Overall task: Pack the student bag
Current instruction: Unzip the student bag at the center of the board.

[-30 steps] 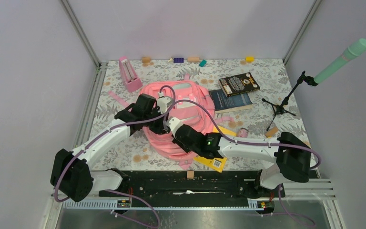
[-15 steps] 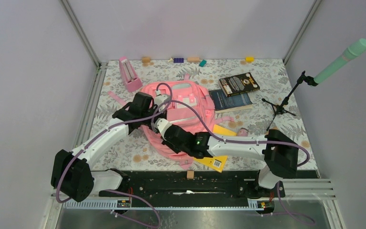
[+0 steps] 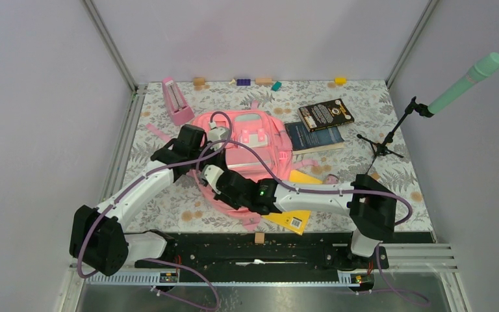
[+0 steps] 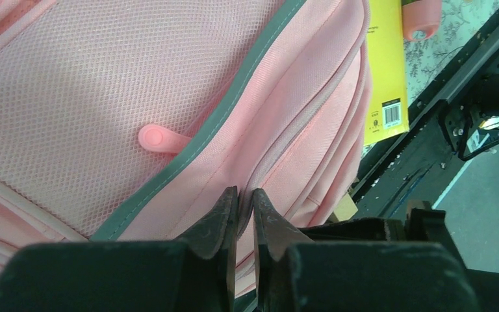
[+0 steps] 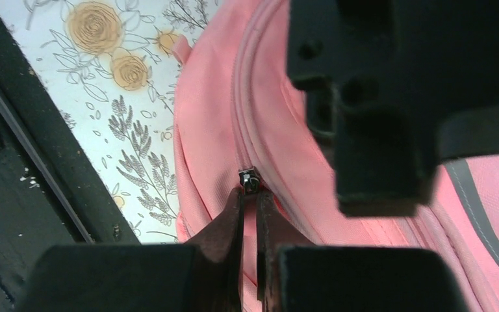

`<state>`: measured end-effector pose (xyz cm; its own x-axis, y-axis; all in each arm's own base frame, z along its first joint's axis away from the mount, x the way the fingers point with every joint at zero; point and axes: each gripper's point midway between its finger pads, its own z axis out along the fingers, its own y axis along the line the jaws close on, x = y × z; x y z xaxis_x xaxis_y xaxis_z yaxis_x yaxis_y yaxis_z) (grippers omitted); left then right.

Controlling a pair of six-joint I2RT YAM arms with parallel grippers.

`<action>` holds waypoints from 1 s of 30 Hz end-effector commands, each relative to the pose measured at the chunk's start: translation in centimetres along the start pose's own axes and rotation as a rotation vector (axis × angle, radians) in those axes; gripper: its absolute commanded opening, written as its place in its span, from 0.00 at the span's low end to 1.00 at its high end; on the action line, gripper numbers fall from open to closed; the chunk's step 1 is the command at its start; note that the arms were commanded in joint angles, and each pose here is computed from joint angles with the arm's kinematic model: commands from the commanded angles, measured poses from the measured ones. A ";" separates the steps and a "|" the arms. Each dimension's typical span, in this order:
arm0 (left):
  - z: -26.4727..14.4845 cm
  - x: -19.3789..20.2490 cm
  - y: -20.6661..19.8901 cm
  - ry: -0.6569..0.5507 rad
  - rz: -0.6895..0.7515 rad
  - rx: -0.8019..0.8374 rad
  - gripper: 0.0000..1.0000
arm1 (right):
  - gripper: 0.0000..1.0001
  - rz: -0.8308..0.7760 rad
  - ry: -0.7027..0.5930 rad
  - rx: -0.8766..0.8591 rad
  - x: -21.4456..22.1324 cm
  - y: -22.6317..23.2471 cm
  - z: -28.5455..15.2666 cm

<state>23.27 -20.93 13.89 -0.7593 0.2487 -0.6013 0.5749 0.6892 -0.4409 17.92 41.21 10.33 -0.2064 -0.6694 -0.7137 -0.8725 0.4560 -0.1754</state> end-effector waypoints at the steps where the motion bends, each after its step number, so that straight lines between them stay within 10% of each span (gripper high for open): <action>1: -1.8 -5.0 -4.9 -0.169 0.072 0.205 0.00 | 0.08 0.018 -0.276 -0.129 -8.2 3.5 -1.4; 13: -2.1 -5.0 -4.6 -0.182 0.073 0.192 0.00 | 0.55 0.079 -0.321 -0.017 -6.7 0.4 -5.3; 30: -3.1 -5.5 -4.6 -0.228 0.092 0.183 0.00 | 0.71 0.351 -0.259 0.266 0.2 -8.8 -11.1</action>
<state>23.23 -22.32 16.82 -0.7238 0.1919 -0.6628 0.6167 0.6105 -0.4969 18.71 34.42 17.92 -0.2061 -0.4207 -0.8835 -0.7389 0.6588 -0.1414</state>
